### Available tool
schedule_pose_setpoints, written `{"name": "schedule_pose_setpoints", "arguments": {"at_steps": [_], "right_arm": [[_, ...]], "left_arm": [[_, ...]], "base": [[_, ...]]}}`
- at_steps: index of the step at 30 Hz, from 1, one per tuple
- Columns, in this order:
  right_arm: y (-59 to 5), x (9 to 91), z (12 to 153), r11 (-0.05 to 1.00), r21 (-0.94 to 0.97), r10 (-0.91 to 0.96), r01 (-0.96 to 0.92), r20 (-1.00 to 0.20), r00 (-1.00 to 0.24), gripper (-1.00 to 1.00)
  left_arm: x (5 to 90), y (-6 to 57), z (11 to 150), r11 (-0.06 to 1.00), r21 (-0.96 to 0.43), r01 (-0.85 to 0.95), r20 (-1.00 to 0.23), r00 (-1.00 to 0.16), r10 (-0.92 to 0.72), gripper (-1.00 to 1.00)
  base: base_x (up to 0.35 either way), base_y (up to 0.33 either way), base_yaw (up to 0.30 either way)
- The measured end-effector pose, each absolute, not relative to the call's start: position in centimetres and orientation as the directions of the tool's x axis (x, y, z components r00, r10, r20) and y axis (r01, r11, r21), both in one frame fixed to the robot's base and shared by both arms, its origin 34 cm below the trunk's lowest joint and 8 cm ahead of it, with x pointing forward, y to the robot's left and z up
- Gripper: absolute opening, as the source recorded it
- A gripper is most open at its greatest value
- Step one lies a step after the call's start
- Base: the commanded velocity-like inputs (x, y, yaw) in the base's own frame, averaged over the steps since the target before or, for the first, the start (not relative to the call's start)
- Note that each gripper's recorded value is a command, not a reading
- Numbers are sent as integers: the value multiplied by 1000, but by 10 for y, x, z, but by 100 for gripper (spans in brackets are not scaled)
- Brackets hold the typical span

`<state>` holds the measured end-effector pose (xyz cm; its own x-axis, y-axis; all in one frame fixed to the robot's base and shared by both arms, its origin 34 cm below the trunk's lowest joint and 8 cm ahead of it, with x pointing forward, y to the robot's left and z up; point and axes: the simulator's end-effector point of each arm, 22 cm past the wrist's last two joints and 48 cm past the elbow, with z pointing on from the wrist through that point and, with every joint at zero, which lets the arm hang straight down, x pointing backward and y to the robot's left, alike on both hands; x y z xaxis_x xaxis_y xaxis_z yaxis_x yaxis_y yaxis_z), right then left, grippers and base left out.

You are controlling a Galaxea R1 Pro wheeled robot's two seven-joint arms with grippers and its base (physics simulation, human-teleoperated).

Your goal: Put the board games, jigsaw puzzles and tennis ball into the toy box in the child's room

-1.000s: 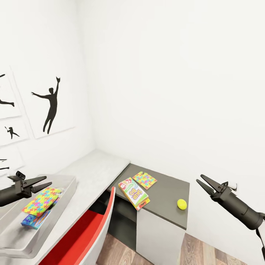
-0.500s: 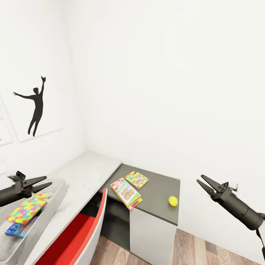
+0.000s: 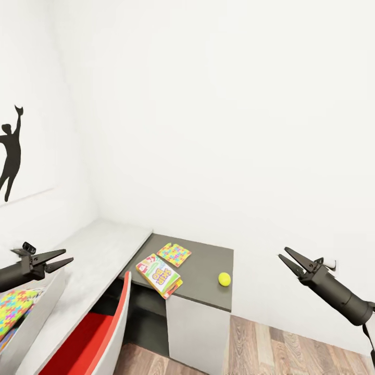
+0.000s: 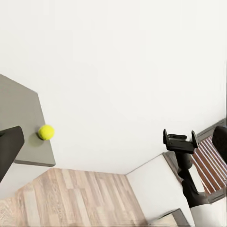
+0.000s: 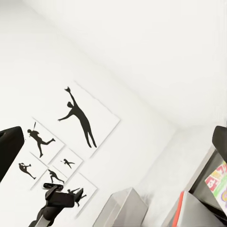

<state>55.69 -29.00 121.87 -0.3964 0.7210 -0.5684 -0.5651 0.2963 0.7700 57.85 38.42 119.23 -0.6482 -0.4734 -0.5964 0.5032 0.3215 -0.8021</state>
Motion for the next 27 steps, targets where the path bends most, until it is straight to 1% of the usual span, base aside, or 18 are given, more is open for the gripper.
{"name": "schedule_pose_setpoints", "arguments": {"at_steps": [3, 6, 20, 27], "right_arm": [[-290, 557, 1219, 298, 770, 721, -565, -569, -396, 100], [-290, 557, 1218, 300, 769, 720, -564, -570, -395, 100], [-290, 558, 1218, 303, 769, 719, -563, -572, -394, 100], [-290, 557, 1217, 304, 769, 719, -562, -572, -394, 100]], "left_arm": [[579, 384, 1192, 323, -800, 505, -599, -647, -473, 100], [579, 384, 1192, 323, -800, 506, -600, -645, -473, 100], [579, 384, 1192, 324, -798, 508, -602, -645, -471, 100], [579, 383, 1192, 324, -798, 508, -602, -645, -471, 100]], "base": [[0, -34, -281], [0, -162, -281], [1, -274, -281], [55, -79, -281]]}}
